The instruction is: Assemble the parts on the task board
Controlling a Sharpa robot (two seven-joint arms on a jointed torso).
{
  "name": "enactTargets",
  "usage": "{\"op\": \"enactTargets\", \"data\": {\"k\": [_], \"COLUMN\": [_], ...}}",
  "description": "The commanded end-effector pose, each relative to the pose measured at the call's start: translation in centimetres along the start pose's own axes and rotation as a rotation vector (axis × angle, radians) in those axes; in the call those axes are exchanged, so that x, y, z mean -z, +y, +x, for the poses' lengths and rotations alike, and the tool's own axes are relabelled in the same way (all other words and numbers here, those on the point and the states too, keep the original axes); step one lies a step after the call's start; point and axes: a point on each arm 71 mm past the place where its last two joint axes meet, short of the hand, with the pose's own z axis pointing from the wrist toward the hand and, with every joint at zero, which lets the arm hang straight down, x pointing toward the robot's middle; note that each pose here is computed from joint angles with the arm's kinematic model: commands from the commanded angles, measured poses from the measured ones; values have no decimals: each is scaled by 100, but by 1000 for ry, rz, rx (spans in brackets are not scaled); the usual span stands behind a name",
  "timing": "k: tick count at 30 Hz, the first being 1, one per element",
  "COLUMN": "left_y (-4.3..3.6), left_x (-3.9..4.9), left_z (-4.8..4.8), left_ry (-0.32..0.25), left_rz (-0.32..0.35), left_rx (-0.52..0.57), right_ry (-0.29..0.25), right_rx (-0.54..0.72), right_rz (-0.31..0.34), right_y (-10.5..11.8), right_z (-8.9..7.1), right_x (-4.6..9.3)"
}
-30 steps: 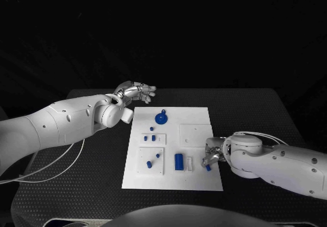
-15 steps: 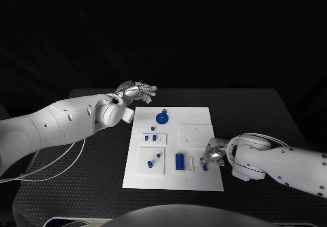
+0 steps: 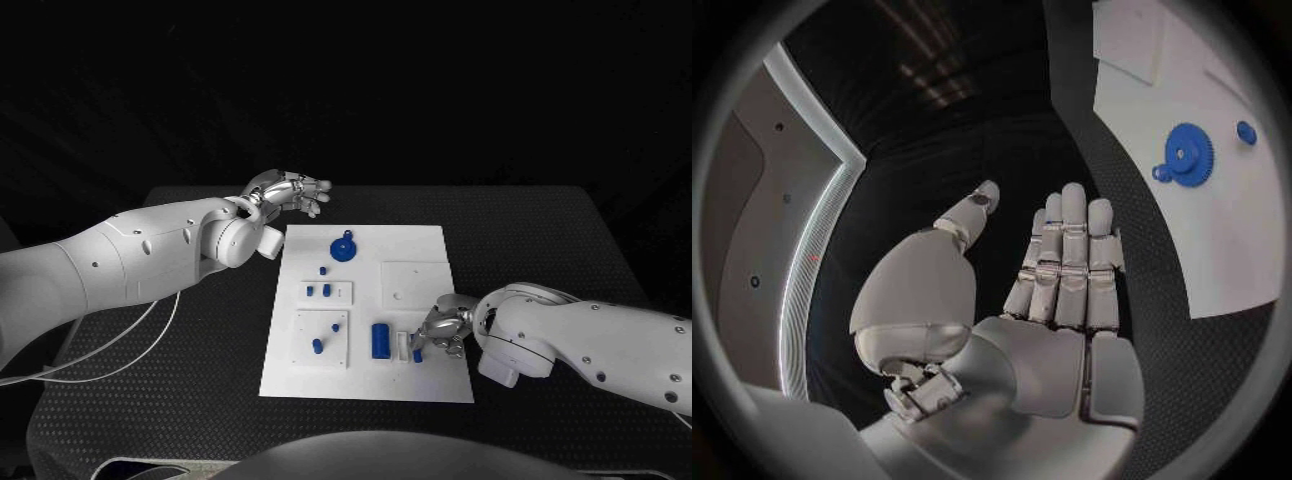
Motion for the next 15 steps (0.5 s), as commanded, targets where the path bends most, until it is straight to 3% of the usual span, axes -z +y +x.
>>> {"op": "enactTargets", "data": {"k": [1,6,15], "left_y": [-16,-16,-16], "left_x": [-5,-4,-4], "left_z": [31,28,28], "left_ry": [18,17,18], "left_rz": [7,7,7], "left_rx": [6,5,6], "right_ry": [10,-26,-21], "right_rx": [-41,-7,0], "right_rz": [-14,-35,-33], "right_y": [34,66,93], "right_z": [24,8,3], "right_x": [-1,-4,-40]}}
